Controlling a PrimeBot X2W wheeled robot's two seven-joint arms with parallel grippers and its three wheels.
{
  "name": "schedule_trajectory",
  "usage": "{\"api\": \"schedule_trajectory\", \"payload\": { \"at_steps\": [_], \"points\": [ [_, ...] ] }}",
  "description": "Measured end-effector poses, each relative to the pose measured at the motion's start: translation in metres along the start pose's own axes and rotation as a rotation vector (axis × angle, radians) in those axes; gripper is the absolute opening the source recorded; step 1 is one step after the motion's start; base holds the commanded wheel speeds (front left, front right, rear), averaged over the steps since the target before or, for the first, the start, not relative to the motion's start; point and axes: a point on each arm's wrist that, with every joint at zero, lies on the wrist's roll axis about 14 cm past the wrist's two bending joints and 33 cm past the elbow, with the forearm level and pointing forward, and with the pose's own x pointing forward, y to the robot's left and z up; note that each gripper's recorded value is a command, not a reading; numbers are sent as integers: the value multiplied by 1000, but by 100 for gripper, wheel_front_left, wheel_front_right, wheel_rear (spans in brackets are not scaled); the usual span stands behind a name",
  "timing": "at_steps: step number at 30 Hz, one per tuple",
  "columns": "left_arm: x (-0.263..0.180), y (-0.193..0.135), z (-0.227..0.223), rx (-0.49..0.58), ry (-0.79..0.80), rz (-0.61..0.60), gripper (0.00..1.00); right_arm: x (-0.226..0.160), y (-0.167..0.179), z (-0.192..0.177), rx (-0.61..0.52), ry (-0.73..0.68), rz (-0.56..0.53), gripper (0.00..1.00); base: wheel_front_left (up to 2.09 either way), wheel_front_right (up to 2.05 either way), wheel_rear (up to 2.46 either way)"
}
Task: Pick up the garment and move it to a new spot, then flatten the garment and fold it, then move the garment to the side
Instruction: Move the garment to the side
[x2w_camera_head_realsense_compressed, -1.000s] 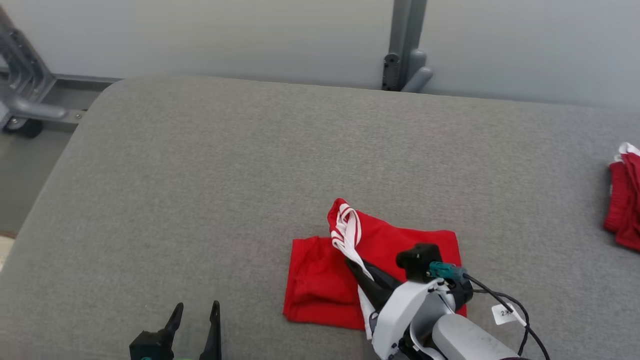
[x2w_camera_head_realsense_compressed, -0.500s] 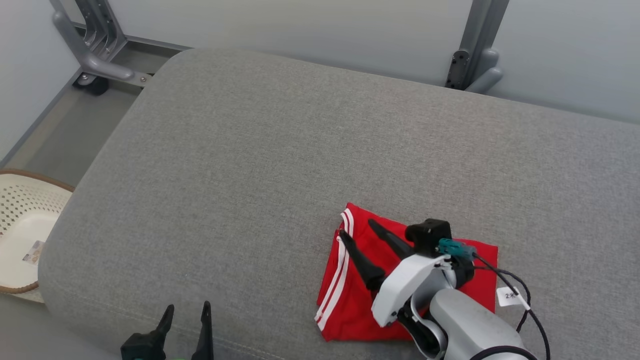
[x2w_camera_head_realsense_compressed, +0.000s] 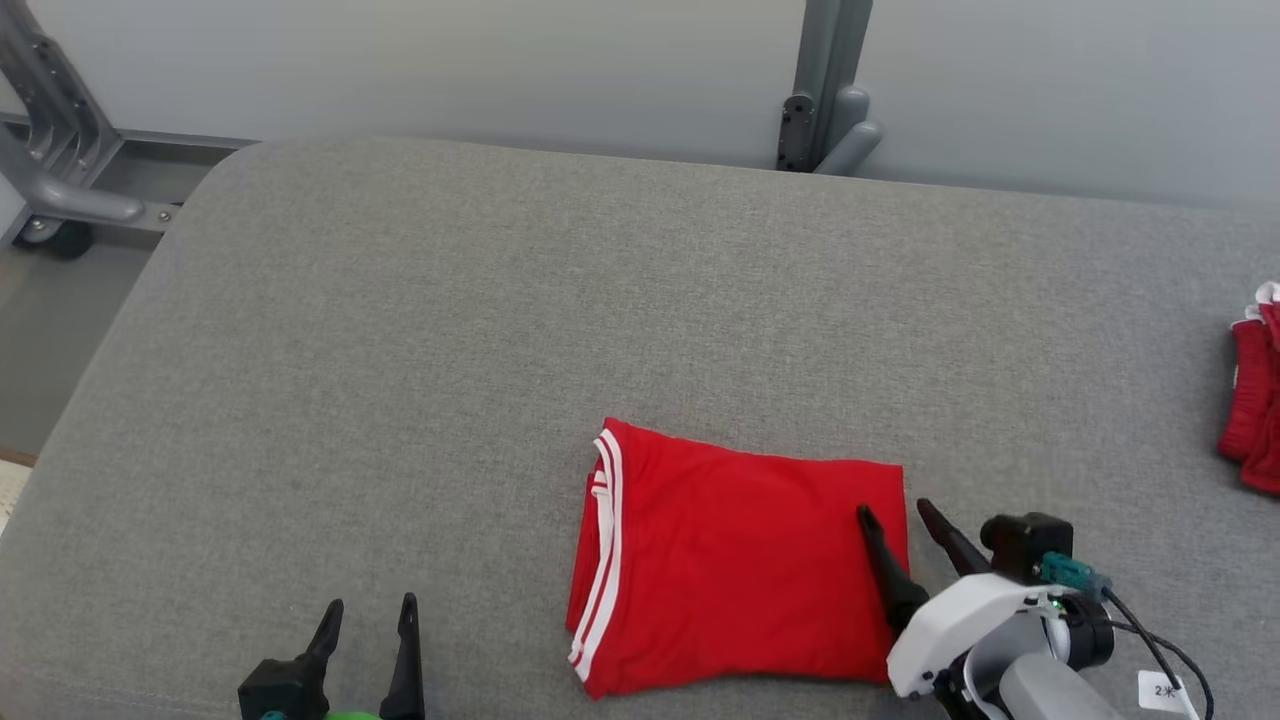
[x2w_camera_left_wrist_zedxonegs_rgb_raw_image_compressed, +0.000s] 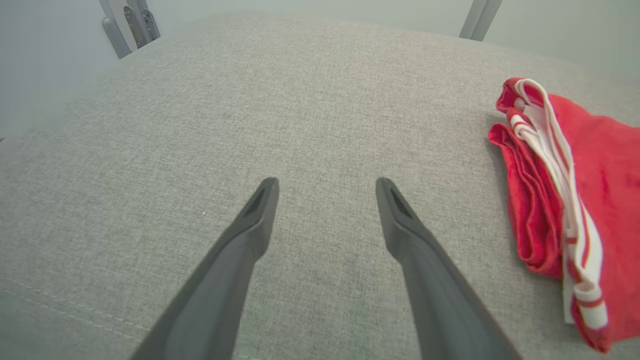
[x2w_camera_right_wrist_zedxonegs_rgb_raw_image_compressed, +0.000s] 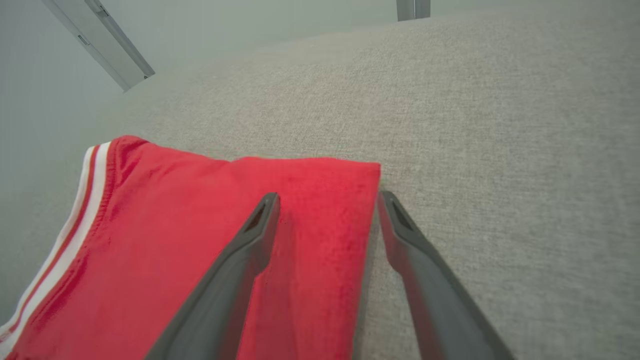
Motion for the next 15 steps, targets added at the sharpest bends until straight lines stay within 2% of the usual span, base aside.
{"api": "schedule_trajectory", "payload": {
  "at_steps": [6, 13, 14, 15],
  "points": [
    [2, -2, 0, 9, 2, -10, 100, -9, -10, -18, 0, 48, -43, 100, 0, 0, 0],
    [-3, 4, 0, 19, -3, 8, 100, -11, -2, -46, 15, 149, -37, 100, 0, 0, 0],
    [-4, 5, 1, 21, -4, 8, 100, -10, 0, -48, 15, 160, -31, 97, 0, 0, 0],
    [-4, 5, 1, 23, -6, 9, 100, -9, 2, -49, 17, 168, -25, 49, 0, 0, 0]
  ]
}}
